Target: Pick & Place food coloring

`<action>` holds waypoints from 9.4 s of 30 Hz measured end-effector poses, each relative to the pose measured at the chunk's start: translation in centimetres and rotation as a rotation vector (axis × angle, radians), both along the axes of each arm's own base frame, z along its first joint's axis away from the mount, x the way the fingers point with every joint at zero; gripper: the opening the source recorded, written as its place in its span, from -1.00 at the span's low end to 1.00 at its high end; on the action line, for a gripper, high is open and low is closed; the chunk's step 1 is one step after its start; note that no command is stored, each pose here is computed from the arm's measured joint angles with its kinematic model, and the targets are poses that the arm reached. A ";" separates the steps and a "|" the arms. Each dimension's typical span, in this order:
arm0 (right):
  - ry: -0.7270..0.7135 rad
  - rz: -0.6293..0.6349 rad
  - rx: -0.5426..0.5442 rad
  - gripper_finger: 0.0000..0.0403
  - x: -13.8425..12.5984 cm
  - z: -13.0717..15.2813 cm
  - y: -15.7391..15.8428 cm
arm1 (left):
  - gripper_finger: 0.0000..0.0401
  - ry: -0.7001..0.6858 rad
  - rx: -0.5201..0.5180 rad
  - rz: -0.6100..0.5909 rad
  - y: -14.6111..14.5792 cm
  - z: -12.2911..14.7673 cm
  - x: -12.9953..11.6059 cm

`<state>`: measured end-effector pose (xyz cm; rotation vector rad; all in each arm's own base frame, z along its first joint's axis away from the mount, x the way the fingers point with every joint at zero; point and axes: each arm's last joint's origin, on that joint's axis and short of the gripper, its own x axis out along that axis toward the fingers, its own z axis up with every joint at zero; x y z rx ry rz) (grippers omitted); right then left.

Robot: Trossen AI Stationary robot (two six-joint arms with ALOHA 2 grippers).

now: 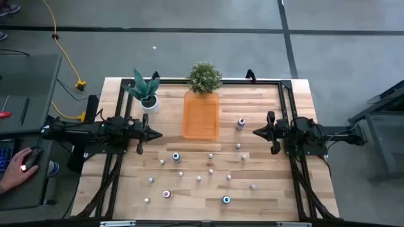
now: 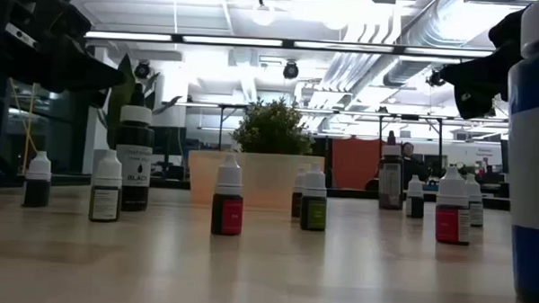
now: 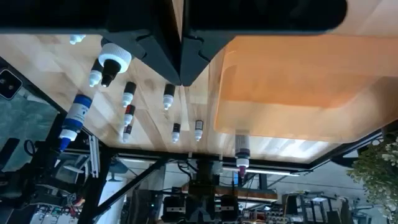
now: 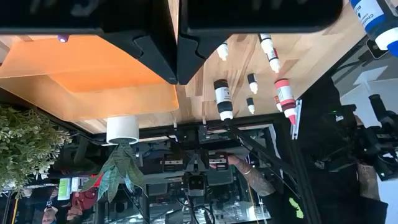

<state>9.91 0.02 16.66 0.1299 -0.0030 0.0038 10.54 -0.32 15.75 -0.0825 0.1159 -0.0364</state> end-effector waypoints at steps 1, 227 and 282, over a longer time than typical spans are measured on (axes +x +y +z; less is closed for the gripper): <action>0.000 0.000 0.000 -1.00 0.0 0.0 0.0 | -1.00 0.000 0.000 0.000 0.0 0.0 0.0; 0.008 0.000 0.000 -1.00 0.1 -0.1 0.0 | 0.31 1.114 0.214 -0.212 -6.9 8.0 17.9; 0.008 0.000 0.000 -1.00 0.1 -0.1 0.0 | -0.36 1.156 0.145 -0.191 -7.6 6.6 18.7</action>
